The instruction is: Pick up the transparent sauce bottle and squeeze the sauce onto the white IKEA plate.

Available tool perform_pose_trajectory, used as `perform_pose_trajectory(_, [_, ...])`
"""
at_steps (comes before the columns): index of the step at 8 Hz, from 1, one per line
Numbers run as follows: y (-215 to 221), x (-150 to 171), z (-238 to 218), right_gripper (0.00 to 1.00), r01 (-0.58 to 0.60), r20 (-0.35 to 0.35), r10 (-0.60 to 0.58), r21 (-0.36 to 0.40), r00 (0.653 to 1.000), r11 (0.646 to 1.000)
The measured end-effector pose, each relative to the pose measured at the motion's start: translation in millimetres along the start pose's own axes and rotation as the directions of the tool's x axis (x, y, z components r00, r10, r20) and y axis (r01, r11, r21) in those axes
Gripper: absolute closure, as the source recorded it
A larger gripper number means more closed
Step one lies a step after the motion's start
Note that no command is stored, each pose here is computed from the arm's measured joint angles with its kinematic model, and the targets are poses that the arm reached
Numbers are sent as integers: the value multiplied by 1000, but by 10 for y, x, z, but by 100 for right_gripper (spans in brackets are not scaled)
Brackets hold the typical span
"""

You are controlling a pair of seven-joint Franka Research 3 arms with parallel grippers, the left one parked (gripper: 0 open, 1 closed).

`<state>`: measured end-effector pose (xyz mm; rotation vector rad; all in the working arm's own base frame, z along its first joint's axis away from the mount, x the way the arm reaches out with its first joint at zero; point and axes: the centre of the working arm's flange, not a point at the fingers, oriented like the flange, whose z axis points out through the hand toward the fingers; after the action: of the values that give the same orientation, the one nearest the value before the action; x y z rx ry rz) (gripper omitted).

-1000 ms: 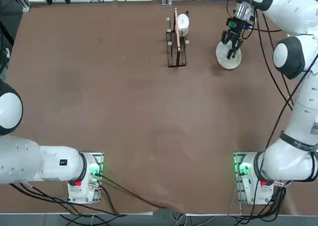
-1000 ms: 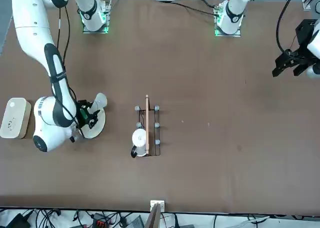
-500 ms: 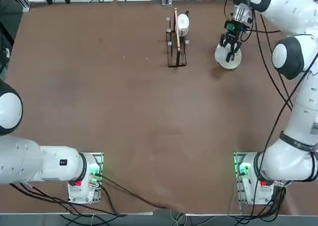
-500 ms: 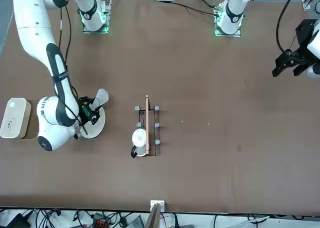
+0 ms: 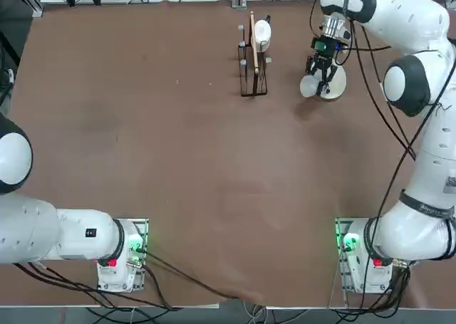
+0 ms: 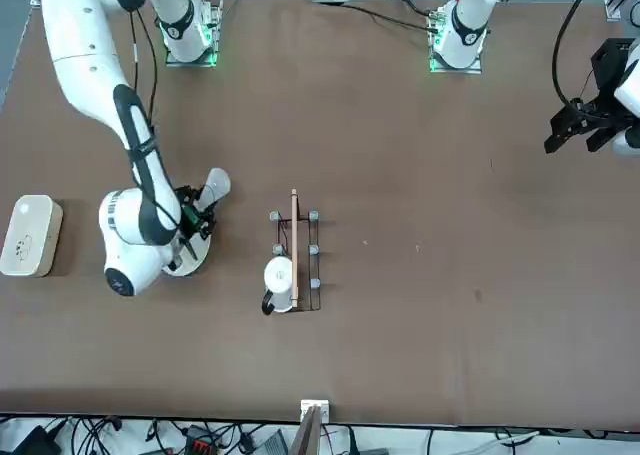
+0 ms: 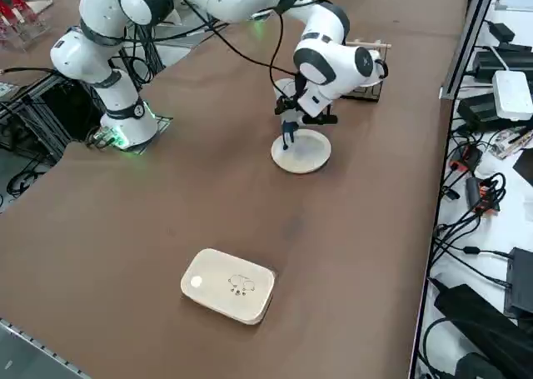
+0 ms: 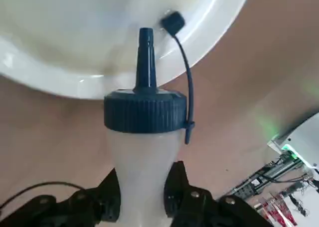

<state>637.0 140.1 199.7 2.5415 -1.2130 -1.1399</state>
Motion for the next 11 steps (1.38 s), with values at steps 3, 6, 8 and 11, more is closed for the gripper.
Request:
perform_pose_trajectory(3, [-41,-47,-149,61,7,-18,-6,55,1000,998])
perform_pose_trajectory(6, [49,-12,-456,61,-81,-87,89,89,992,993])
perform_pose_trajectory(8, [-71,-192,-447,61,-162,-193,171,62,966,985])
perform_pose_trajectory(11, [-283,-516,-328,61,-277,-438,260,26,860,961])
